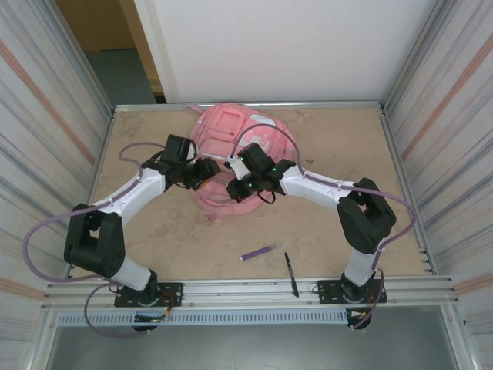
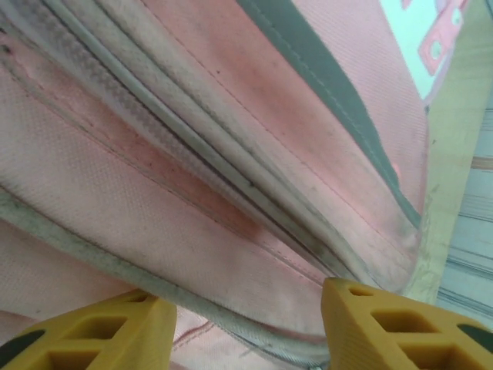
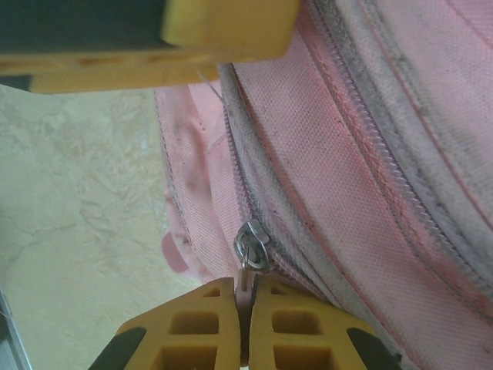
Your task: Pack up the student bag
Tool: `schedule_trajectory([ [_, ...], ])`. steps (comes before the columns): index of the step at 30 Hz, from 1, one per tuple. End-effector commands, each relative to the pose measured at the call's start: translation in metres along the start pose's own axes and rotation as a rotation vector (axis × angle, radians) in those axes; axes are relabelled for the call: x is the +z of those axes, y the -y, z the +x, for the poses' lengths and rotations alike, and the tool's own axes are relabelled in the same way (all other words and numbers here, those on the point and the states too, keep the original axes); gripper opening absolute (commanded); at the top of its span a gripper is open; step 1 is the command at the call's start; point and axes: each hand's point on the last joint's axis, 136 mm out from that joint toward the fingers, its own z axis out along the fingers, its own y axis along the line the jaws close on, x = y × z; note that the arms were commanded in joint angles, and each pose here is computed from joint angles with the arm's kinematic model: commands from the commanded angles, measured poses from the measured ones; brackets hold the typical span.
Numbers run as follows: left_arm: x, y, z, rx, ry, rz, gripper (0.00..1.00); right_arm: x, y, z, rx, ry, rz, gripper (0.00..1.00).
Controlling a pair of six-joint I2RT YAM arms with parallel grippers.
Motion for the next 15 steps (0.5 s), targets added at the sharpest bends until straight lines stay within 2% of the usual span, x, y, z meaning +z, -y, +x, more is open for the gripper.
schedule_trajectory([
  [1,0.008,0.000,-0.003,-0.042,0.020,0.014,0.42,0.000,-0.031,-0.007,-0.031,0.025,-0.090,0.00],
  [7,-0.015,-0.018,-0.013,-0.004,0.086,-0.043,0.00,-0.003,-0.001,0.009,-0.015,-0.020,0.028,0.00],
  [10,-0.033,-0.030,-0.021,-0.007,0.103,-0.024,0.00,-0.007,0.010,0.023,-0.033,-0.077,0.045,0.00],
  [15,-0.044,-0.043,-0.031,0.018,0.076,-0.010,0.00,-0.015,0.047,0.044,-0.034,-0.143,0.172,0.00],
])
